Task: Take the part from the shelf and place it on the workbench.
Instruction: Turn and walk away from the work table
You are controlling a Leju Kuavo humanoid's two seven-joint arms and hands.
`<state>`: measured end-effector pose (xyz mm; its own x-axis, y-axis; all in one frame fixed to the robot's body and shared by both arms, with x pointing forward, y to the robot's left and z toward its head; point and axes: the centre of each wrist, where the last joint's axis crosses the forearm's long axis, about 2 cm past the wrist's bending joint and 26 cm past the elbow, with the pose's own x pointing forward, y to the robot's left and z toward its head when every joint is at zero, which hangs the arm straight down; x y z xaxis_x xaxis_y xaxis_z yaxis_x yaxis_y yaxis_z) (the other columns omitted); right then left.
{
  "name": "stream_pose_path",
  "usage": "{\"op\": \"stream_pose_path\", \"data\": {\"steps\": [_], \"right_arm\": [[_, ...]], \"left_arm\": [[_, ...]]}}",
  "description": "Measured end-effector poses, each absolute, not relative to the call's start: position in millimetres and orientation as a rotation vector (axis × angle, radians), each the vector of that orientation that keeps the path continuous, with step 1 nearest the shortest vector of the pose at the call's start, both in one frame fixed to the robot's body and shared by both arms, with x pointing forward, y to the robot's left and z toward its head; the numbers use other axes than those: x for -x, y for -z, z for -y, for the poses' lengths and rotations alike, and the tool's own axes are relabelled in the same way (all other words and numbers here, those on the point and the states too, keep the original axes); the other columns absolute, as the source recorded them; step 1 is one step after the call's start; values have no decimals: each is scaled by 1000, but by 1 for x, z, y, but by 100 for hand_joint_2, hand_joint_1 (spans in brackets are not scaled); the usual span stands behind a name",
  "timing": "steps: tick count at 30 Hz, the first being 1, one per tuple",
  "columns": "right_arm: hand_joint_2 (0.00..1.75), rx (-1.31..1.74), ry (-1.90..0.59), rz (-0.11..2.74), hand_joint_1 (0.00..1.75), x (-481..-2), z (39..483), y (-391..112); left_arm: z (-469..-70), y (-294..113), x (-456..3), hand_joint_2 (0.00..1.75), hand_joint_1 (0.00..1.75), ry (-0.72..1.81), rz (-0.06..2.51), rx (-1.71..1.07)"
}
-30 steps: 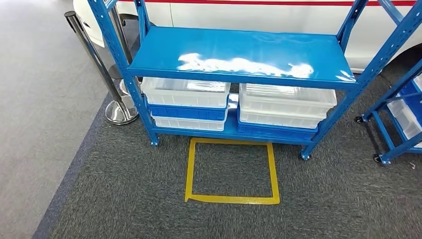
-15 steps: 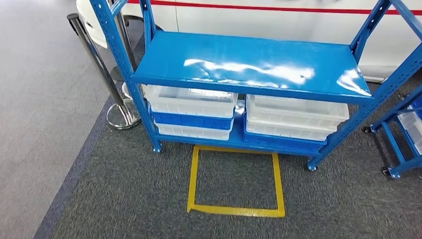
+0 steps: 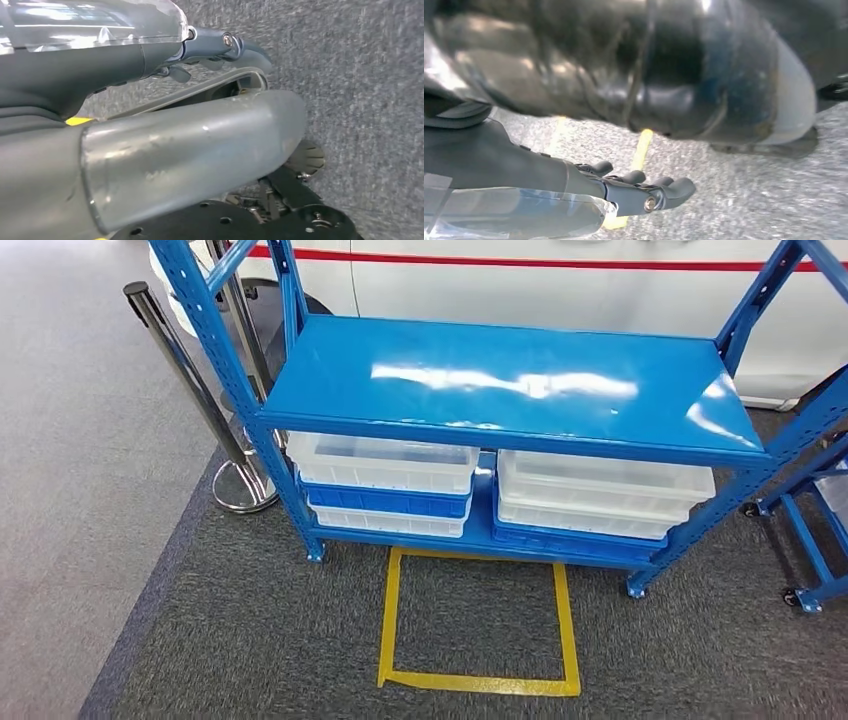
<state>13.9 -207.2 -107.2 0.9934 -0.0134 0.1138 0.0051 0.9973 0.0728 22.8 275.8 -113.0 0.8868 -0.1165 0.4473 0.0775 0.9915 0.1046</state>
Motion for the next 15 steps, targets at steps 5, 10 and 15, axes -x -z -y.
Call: {"op": "stream_pose_path", "data": {"steps": [5,10,15], "right_arm": [[0,-73,6,118,0,-15,207,107],[0,-76,20,117,0,-15,207,107],[0,-75,31,118,0,-17,208,107]], "left_arm": [[-275,113,-21,0,0,102,468,-83],[-275,113,-23,0,0,105,472,-86],[-273,113,-20,0,0,105,466,-84]]}}
